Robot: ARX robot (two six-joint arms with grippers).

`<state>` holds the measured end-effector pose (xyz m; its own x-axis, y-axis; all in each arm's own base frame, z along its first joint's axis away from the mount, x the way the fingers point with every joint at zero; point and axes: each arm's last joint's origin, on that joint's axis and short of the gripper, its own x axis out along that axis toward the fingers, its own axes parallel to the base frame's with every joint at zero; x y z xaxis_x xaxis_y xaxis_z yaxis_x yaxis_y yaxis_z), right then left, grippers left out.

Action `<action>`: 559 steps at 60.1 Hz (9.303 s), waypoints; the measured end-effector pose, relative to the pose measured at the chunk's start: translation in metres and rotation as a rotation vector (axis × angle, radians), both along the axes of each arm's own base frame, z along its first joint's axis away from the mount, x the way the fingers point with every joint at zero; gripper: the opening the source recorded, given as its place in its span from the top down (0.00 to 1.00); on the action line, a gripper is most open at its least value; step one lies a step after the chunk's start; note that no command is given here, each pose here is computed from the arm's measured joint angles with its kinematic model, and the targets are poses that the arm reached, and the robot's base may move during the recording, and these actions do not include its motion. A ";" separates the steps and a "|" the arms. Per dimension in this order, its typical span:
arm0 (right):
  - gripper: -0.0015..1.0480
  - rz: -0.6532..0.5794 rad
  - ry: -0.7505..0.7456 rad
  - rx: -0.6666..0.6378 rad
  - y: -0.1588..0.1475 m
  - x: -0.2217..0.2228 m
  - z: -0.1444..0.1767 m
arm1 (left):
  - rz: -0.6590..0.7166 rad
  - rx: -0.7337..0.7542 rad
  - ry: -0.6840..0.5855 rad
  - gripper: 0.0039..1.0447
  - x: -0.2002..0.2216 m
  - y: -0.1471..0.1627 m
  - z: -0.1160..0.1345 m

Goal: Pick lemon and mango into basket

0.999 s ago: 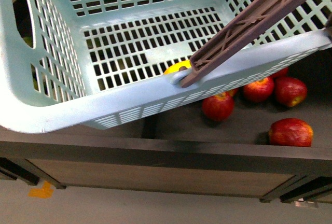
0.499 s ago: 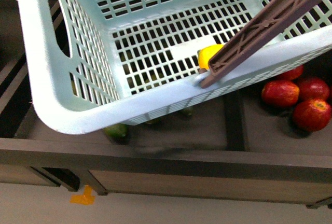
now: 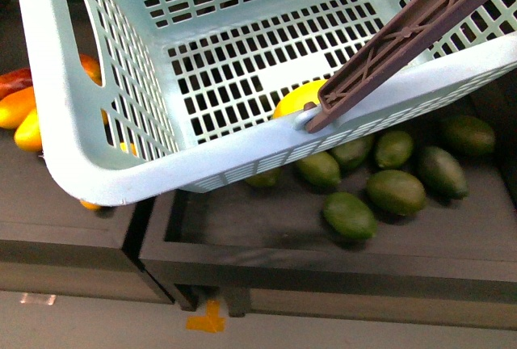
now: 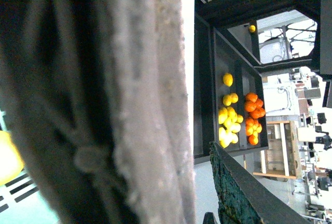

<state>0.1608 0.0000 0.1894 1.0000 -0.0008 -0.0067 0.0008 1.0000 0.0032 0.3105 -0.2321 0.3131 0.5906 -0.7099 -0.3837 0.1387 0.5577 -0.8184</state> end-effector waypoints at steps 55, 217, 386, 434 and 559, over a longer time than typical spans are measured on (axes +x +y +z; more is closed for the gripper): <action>0.08 0.000 0.001 0.000 0.000 0.000 0.000 | 0.001 0.000 0.001 0.74 0.000 0.000 0.000; 0.08 -0.592 0.934 0.582 -0.114 0.265 -0.214 | 0.002 0.000 -0.002 0.74 -0.001 0.000 0.001; 0.86 0.001 0.002 0.009 0.012 0.046 0.031 | 0.000 0.001 0.002 0.75 0.000 0.000 -0.001; 0.98 0.002 0.003 0.001 0.000 -0.024 -0.014 | 0.002 0.003 0.001 0.75 0.000 0.000 -0.001; 0.08 0.003 -0.021 0.000 0.000 -0.064 -0.020 | 0.765 -0.001 0.143 0.76 0.071 0.054 -0.081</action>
<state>0.0969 0.0003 0.1693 0.9999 0.0027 0.0139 -0.0027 1.0000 0.0029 0.3818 -0.1778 0.2320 0.8613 -0.1250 -0.4925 -0.3915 0.4545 -0.8001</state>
